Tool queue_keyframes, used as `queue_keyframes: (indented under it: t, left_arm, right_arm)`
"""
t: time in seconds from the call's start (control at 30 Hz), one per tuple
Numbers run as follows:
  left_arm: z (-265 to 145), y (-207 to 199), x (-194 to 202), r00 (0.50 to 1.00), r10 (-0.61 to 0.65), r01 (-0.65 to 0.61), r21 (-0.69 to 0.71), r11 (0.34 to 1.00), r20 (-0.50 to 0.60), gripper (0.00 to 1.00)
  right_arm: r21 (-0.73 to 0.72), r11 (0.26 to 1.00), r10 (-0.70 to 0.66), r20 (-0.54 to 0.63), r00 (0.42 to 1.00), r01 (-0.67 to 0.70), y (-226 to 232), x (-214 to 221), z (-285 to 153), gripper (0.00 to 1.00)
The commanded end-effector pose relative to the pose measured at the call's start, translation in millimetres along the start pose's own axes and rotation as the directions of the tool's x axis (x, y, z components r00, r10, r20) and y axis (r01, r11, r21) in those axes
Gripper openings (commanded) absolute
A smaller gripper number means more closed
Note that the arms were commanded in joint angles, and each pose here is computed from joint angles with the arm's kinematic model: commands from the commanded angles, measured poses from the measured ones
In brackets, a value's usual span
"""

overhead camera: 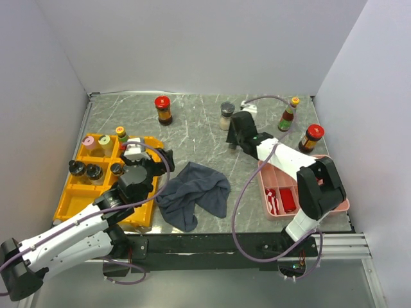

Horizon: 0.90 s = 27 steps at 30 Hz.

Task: Organize the condiment bottles
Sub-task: Move the bottle to the center of the board.

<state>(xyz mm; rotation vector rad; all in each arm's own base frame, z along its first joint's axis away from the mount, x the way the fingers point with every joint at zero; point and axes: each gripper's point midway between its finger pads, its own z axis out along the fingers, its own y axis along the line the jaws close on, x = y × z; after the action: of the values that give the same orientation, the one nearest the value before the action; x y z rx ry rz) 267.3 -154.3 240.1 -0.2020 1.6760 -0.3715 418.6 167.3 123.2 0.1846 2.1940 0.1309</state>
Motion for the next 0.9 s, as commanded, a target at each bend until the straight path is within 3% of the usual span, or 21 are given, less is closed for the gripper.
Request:
queue_keyframes:
  t: [0.0, 0.2, 0.4, 0.7, 0.87]
  left_arm:
    - [-8, 15, -16, 0.994, -0.073, 0.077, -0.047, 0.996, 0.082, 0.99]
    - [-11, 19, -20, 0.991, -0.092, 0.098, -0.053, 0.994, 0.099, 0.99]
    - [-10, 18, -18, 0.992, -0.086, 0.092, -0.056, 0.994, 0.092, 0.99]
    - [-9, 20, -18, 0.992, -0.086, 0.093, -0.069, 0.993, 0.094, 0.99]
    - [-10, 20, -18, 0.992, -0.088, 0.094, -0.068, 0.993, 0.093, 0.99]
  right_arm:
    - [-0.132, 0.991, -0.021, 0.008, 1.0, 0.021, 60, -1, -9, 0.36]
    - [-0.194, 0.977, -0.088, 0.006, 0.996, 0.087, 105, 14, -19, 0.36]
    - [-0.222, 0.969, -0.113, 0.006, 0.994, 0.111, 123, 24, -19, 0.38]
    - [-0.21, 0.968, -0.14, 0.019, 0.99, 0.141, 125, 35, -13, 0.51]
    - [-0.195, 0.969, -0.147, 0.024, 0.989, 0.149, 123, 32, -15, 0.66]
